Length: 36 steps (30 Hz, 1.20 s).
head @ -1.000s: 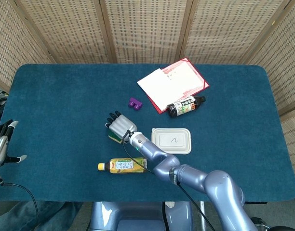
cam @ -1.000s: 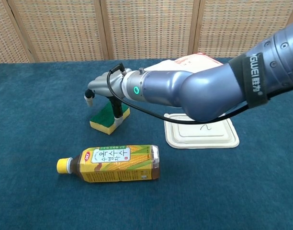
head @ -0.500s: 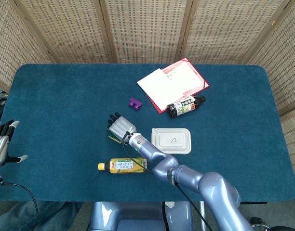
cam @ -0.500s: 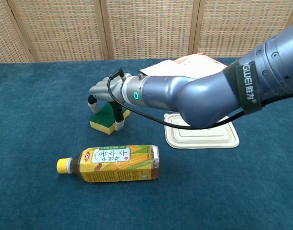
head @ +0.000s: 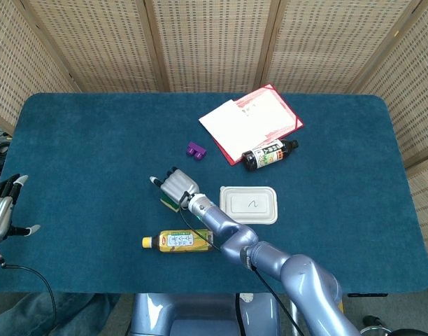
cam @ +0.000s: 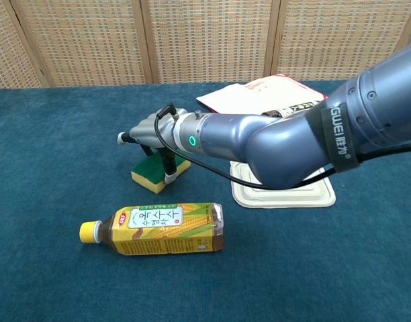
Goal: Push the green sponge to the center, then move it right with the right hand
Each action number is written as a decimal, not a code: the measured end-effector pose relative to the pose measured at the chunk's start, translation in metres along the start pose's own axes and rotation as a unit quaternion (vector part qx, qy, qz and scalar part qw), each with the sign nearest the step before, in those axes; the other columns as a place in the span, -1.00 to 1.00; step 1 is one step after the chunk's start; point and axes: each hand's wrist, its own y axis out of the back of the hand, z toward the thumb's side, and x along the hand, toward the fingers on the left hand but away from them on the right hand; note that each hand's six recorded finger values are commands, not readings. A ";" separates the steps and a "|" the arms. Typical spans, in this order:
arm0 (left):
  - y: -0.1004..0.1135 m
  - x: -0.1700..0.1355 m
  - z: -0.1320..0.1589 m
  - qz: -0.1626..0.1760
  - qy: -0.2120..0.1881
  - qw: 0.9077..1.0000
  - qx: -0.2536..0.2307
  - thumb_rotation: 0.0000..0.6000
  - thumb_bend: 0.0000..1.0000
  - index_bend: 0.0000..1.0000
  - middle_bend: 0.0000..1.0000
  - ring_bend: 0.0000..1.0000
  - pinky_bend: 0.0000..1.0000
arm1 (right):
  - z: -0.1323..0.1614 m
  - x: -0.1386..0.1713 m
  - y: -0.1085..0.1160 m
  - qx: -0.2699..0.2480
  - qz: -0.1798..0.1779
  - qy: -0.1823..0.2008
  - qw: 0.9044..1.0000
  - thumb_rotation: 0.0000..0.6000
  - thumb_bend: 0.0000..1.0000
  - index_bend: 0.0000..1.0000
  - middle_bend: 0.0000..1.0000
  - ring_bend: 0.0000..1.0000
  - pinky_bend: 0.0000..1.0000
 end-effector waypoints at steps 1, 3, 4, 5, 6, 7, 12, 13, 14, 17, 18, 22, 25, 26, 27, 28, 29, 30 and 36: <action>0.000 0.000 0.000 0.000 0.000 1.000 0.000 1.00 -0.86 -1.00 -1.00 -1.00 -1.00 | 0.000 0.000 0.000 0.000 -0.001 0.000 1.000 1.00 -0.47 -0.28 0.00 -0.34 -0.33; -0.001 0.001 0.000 -0.001 0.001 1.000 0.000 1.00 -0.86 -1.00 -1.00 -1.00 -1.00 | 0.000 0.000 0.000 -0.002 -0.006 0.001 1.000 1.00 -0.45 0.14 0.00 -0.34 -0.31; -0.001 0.001 -0.001 -0.002 0.002 1.000 -0.001 1.00 -0.86 -1.00 -1.00 -1.00 -1.00 | 0.000 0.001 0.001 -0.004 -0.009 0.001 1.000 1.00 -0.45 0.14 0.00 -0.34 -0.30; -0.002 0.001 -0.001 -0.004 0.002 1.000 -0.001 1.00 -0.86 -1.00 -1.00 -1.00 -1.00 | -0.001 0.001 0.003 -0.006 -0.012 0.002 1.000 1.00 -0.45 0.14 0.01 -0.34 -0.29; -0.002 0.002 0.000 -0.004 0.001 1.000 -0.001 1.00 -0.86 -1.00 -1.00 -1.00 -1.00 | -0.002 0.002 0.005 -0.008 -0.018 0.003 1.000 1.00 -0.45 0.14 0.01 -0.34 -0.29; -0.002 0.002 0.000 -0.004 0.001 1.000 -0.001 1.00 -0.86 -1.00 -1.00 -1.00 -1.00 | -0.004 0.003 0.007 -0.009 -0.022 0.003 1.000 1.00 -0.44 0.14 0.01 -0.34 -0.29; -0.002 0.001 0.001 -0.005 -0.002 1.000 -0.001 1.00 -0.86 -1.00 -1.00 -1.00 -1.00 | -0.015 0.009 0.017 -0.006 -0.041 0.005 0.999 1.00 -0.44 0.14 0.01 -0.34 -0.29; -0.002 0.001 0.001 -0.005 -0.003 1.000 -0.001 1.00 -0.86 -1.00 -1.00 -1.00 -1.00 | -0.017 0.011 0.019 -0.005 -0.044 0.005 0.999 1.00 -0.44 0.14 0.01 -0.34 -0.29; -0.002 0.000 0.002 -0.005 -0.004 1.000 -0.001 1.00 -0.86 -1.00 -1.00 -1.00 -1.00 | -0.020 0.013 0.021 -0.005 -0.047 0.005 0.999 1.00 -0.44 0.14 0.01 -0.34 -0.29; -0.002 -0.001 0.004 -0.005 -0.009 1.000 -0.001 1.00 -0.85 -1.00 -1.00 -1.00 -1.00 | -0.032 0.021 0.027 0.001 -0.058 0.002 0.998 1.00 -0.44 0.14 0.01 -0.34 -0.29; -0.002 -0.001 0.005 -0.004 -0.010 1.000 -0.001 1.00 -0.86 -1.00 -1.00 -1.00 -1.00 | -0.038 0.026 0.030 0.004 -0.062 -0.001 0.998 1.00 -0.44 0.14 0.01 -0.34 -0.29; -0.002 -0.004 0.009 -0.005 -0.018 1.000 0.000 1.00 -0.86 -1.00 -1.00 -1.00 -1.00 | -0.062 0.048 0.038 0.013 -0.073 -0.013 0.997 1.00 -0.44 0.13 0.00 -0.34 -0.29; -0.003 -0.006 0.012 -0.006 -0.024 1.000 0.000 1.00 -0.86 -1.00 -1.00 -1.00 -1.00 | -0.085 0.073 0.041 0.021 -0.078 -0.033 0.996 1.00 -0.44 0.12 0.00 -0.34 -0.28; -0.003 -0.006 0.014 -0.006 -0.027 1.000 -0.001 1.00 -0.86 -1.00 -1.00 -1.00 -1.00 | -0.093 0.083 0.041 0.022 -0.078 -0.041 0.996 1.00 -0.44 0.12 0.00 -0.34 -0.28; -0.003 -0.006 0.015 -0.007 -0.030 1.000 -0.001 1.00 -0.85 -1.00 -1.00 -1.00 -1.00 | -0.105 0.097 0.041 0.023 -0.079 -0.055 0.995 1.00 -0.44 0.12 0.00 -0.34 -0.28; -0.003 -0.007 0.016 -0.007 -0.032 0.999 -0.002 1.00 -0.86 -1.00 -1.00 -1.00 -1.00 | -0.114 0.108 0.040 0.023 -0.079 -0.067 0.994 1.00 -0.44 0.12 0.00 -0.34 -0.28; -0.004 -0.007 0.017 -0.008 -0.035 0.999 -0.003 1.00 -0.86 -1.00 -1.00 -1.00 -1.00 | -0.125 0.120 0.039 0.023 -0.079 -0.081 0.993 1.00 -0.44 0.12 0.00 -0.34 -0.28; -0.004 -0.007 0.018 -0.009 -0.038 0.999 -0.003 1.00 -0.86 -1.00 -1.00 -1.00 -1.00 | -0.140 0.138 0.036 0.020 -0.079 -0.105 0.991 1.00 -0.45 0.12 0.00 -0.34 -0.28; -0.005 -0.010 0.025 -0.013 -0.055 0.998 -0.003 1.00 -0.86 -1.00 -1.00 -1.00 -1.00 | -0.199 0.225 0.009 0.021 -0.056 -0.233 0.971 1.00 -0.45 0.09 -0.01 -0.35 -0.28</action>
